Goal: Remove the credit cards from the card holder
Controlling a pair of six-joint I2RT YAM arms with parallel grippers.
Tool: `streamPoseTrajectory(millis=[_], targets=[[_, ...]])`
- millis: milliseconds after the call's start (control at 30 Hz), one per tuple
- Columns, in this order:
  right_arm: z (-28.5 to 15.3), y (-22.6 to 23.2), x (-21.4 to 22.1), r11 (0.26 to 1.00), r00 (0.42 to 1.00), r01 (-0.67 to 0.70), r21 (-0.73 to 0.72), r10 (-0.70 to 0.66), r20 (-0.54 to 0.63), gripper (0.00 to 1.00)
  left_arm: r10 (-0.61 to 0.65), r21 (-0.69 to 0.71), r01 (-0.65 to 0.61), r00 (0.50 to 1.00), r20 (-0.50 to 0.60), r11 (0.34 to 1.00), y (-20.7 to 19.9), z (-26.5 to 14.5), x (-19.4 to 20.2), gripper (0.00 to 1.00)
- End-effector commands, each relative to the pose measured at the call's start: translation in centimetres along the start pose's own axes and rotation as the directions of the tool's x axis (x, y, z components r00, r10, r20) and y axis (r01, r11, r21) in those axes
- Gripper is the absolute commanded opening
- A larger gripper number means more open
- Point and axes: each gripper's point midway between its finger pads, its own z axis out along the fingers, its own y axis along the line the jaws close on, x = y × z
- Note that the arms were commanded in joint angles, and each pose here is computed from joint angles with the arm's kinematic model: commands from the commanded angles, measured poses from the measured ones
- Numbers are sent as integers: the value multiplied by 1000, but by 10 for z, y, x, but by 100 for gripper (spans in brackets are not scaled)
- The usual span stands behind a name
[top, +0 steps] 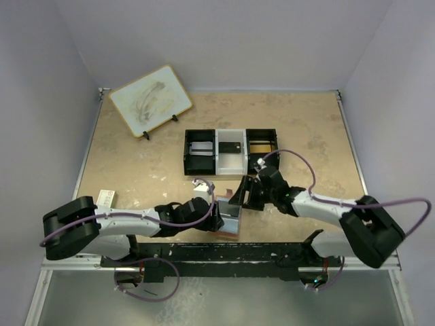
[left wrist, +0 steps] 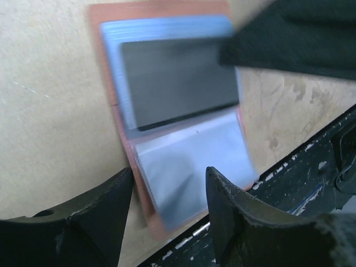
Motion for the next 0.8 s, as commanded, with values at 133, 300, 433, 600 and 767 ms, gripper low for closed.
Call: streamPoseTrajectory(millis=[133, 300, 433, 600, 767], targets=[[36, 58, -38, 974, 982, 181, -135, -185, -20, 69, -48, 92, 44, 998, 46, 995, -46, 2, 7, 51], [34, 46, -42, 976, 977, 211, -44, -213, -33, 69, -37, 104, 30, 997, 62, 994, -70, 8, 16, 51], [8, 35, -74, 966, 969, 214, 142, -229, 94, 73, -5, 53, -3, 987, 159, 999, -80, -9, 10, 52], [-20, 43, -77, 987, 968, 128, 95, -145, 203, 69, 34, -57, -20, 968, 251, 998, -49, -36, -13, 54], [-25, 65, -54, 984, 975, 17, -176, 23, 221, 54, 66, -171, -20, 961, 270, 985, -12, -52, -41, 54]])
